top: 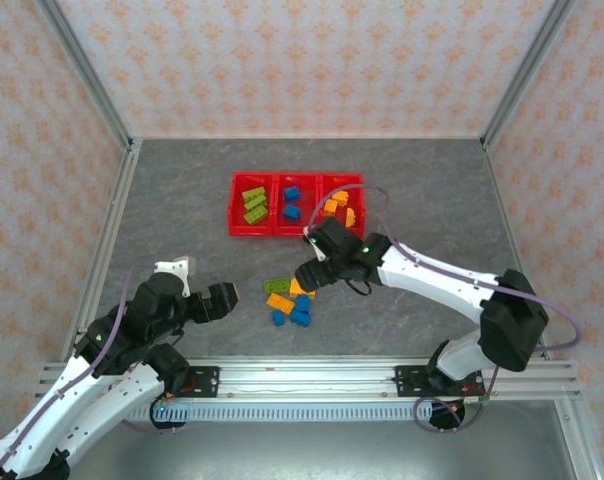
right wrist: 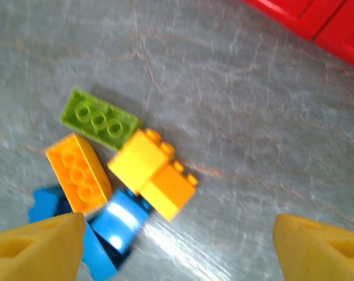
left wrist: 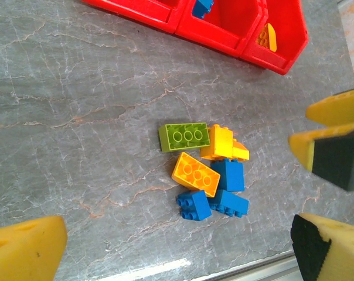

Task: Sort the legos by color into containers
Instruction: Pick up the lego from the bottom-center of the table.

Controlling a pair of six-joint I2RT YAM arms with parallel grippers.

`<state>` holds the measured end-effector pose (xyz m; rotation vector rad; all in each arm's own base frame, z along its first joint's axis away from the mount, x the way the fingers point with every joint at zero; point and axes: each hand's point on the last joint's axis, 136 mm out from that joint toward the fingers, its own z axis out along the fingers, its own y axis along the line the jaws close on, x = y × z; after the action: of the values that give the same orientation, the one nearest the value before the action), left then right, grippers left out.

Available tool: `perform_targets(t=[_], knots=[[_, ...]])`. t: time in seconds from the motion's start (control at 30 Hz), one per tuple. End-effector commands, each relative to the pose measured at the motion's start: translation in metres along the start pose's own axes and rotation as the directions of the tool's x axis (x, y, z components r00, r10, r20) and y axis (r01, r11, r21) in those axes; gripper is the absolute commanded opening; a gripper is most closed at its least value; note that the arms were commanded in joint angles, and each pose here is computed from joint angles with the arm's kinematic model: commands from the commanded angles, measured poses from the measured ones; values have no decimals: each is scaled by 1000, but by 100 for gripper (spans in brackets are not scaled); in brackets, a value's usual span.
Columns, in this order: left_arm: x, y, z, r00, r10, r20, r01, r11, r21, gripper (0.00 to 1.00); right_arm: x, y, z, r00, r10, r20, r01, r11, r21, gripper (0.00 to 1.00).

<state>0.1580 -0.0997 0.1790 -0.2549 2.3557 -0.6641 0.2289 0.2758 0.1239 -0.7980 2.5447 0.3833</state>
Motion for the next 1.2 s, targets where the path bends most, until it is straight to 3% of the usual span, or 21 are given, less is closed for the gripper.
perform_targets(t=[0.0, 0.17, 0.27, 0.53, 0.83, 1.17], knots=[[-1, -7, 2, 1000, 25, 4, -25, 999, 28, 99, 11, 1, -9, 969, -241, 44, 242, 970, -1, 83], [-3, -5, -3, 1000, 6, 24, -7, 999, 33, 99, 32, 31, -16, 931, -356, 78, 362, 929, -75, 86], [-4, -6, -4, 999, -3, 36, 1, 999, 46, 99, 48, 35, -6, 942, -336, -7, 333, 938, -99, 84], [-3, -5, 1, 1000, 2, 25, -3, 1000, 29, 99, 91, 56, 25, 876, -458, -149, 445, 888, -115, 84], [-5, 0, -6, 999, -14, 53, 12, 1000, 26, 99, 95, 63, 49, 871, -446, -205, 433, 895, -106, 80], [-4, 2, -7, 999, -11, 53, 9, 1000, 23, 99, 94, 73, 68, 872, -422, -247, 405, 907, -119, 66]])
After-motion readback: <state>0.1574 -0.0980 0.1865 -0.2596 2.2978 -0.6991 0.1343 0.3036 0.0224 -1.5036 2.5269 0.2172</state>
